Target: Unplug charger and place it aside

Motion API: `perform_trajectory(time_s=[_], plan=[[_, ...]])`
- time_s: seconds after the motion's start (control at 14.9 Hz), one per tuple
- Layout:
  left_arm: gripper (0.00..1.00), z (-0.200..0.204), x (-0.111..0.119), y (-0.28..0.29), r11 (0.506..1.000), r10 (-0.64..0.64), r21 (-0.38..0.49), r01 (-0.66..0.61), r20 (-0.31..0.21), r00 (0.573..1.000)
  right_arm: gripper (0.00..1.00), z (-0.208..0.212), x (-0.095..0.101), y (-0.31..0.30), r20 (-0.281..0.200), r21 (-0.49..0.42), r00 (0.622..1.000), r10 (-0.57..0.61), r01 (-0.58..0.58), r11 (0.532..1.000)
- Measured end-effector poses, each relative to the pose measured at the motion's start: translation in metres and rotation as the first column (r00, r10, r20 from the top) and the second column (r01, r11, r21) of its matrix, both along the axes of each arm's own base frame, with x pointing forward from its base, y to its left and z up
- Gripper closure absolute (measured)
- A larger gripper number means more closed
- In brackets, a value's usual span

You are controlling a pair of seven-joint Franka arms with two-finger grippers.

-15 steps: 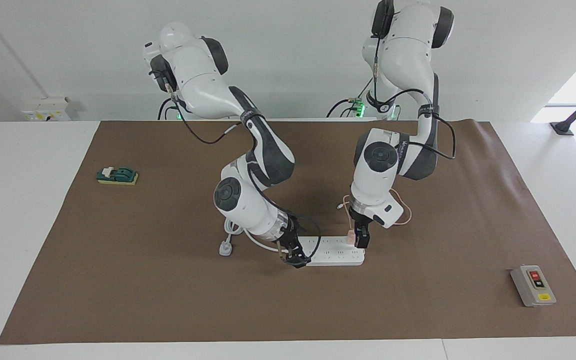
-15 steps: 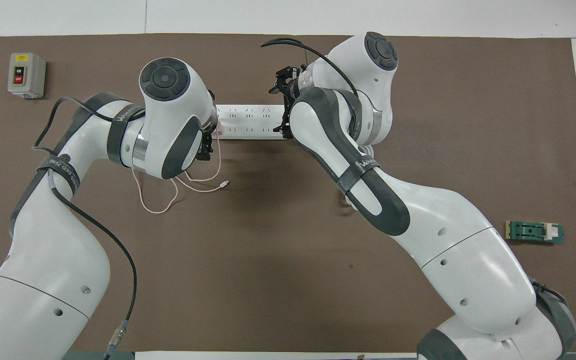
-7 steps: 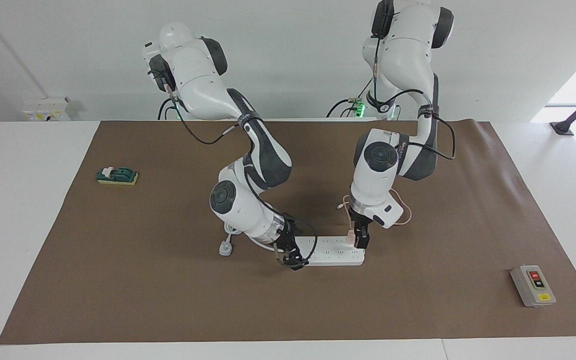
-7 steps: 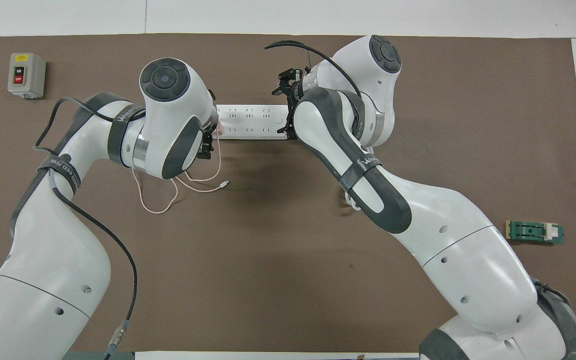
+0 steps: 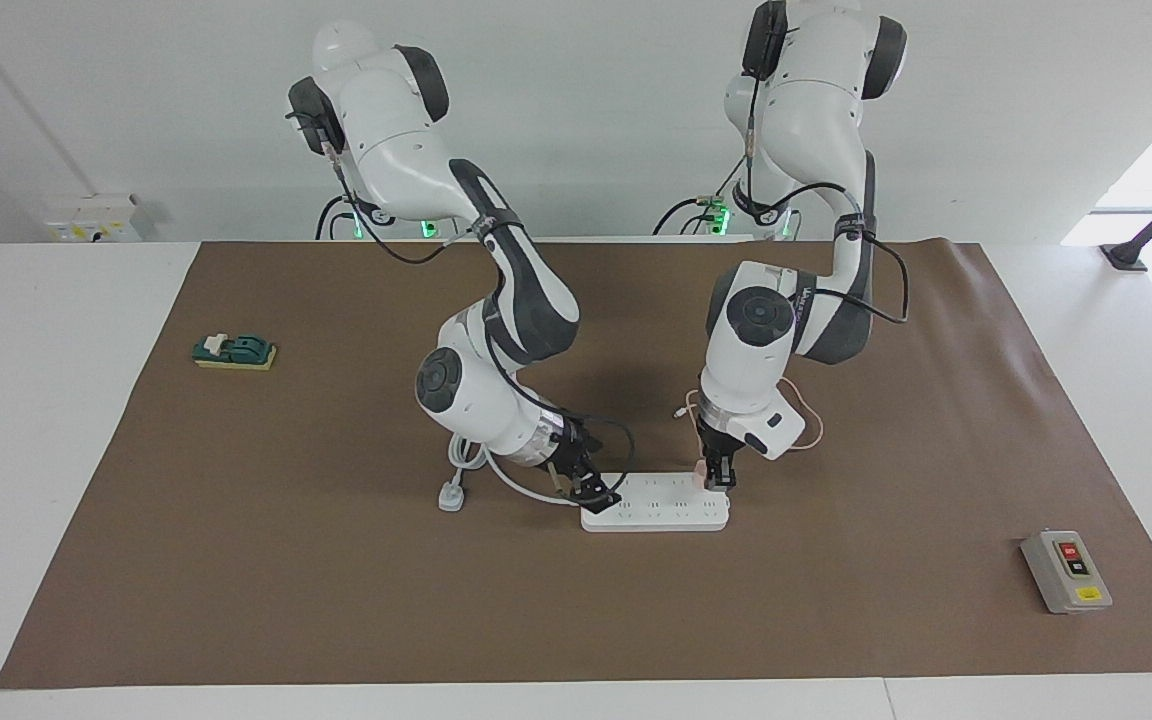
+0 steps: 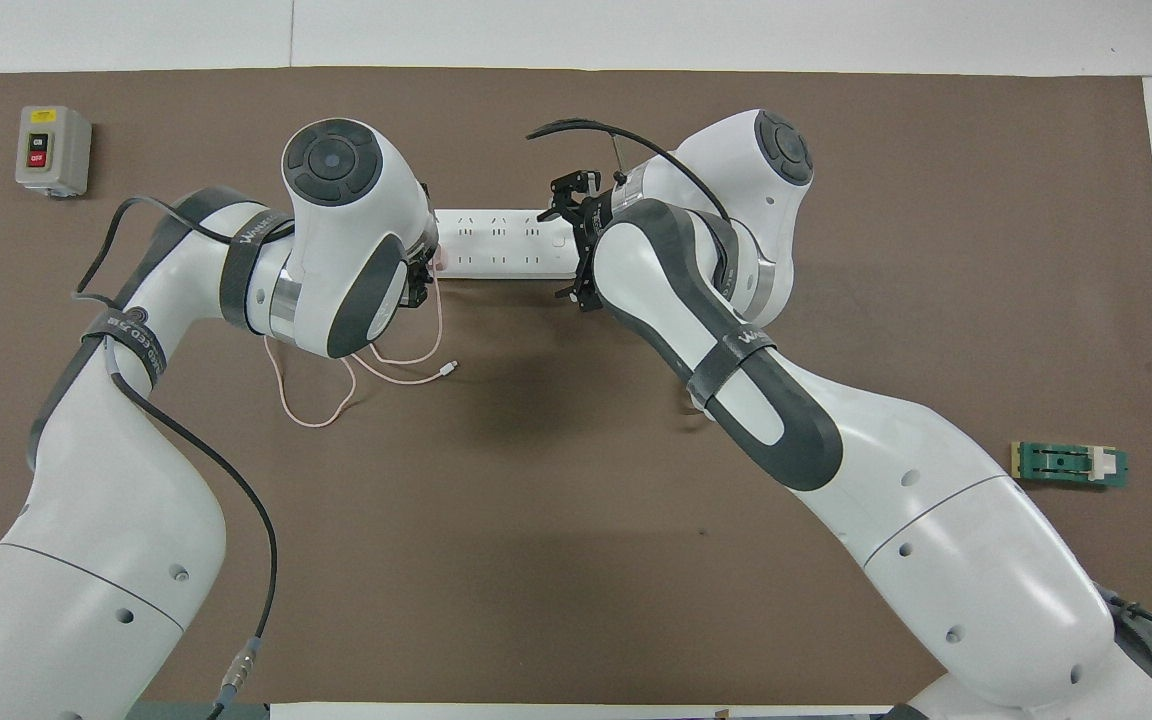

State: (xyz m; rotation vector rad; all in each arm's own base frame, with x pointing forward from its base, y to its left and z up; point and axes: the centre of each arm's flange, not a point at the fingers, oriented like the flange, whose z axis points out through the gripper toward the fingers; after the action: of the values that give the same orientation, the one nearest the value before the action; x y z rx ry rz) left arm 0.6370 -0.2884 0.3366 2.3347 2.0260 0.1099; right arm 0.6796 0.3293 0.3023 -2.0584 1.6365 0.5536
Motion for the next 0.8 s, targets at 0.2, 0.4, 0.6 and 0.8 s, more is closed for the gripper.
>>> perform_trajectory(time_s=[0.2,0.4,0.6,0.8], plan=[[0.99,0.0,0.0,0.0,1.0,0.001,0.0,-0.001,0.001,1.0,0.0,-0.008,-0.004,0.0,-0.023,-0.009,0.999,-0.028,0.028,1.0],[0.99,0.0,0.0,0.0,1.0,0.001,-0.001,-0.001,0.001,1.0,0.0,-0.026,-0.007,0.005,-0.024,-0.02,0.999,-0.038,0.037,0.999],[0.99,0.0,0.0,0.0,1.0,-0.001,0.0,0.001,0.002,1.0,0.0,-0.029,-0.003,0.001,-0.017,-0.02,0.999,-0.05,0.05,0.999],[0.99,0.0,0.0,-0.001,1.0,-0.004,0.004,0.004,0.003,1.0,0.0,-0.029,0.006,-0.009,-0.006,-0.025,0.998,-0.063,0.062,0.998]])
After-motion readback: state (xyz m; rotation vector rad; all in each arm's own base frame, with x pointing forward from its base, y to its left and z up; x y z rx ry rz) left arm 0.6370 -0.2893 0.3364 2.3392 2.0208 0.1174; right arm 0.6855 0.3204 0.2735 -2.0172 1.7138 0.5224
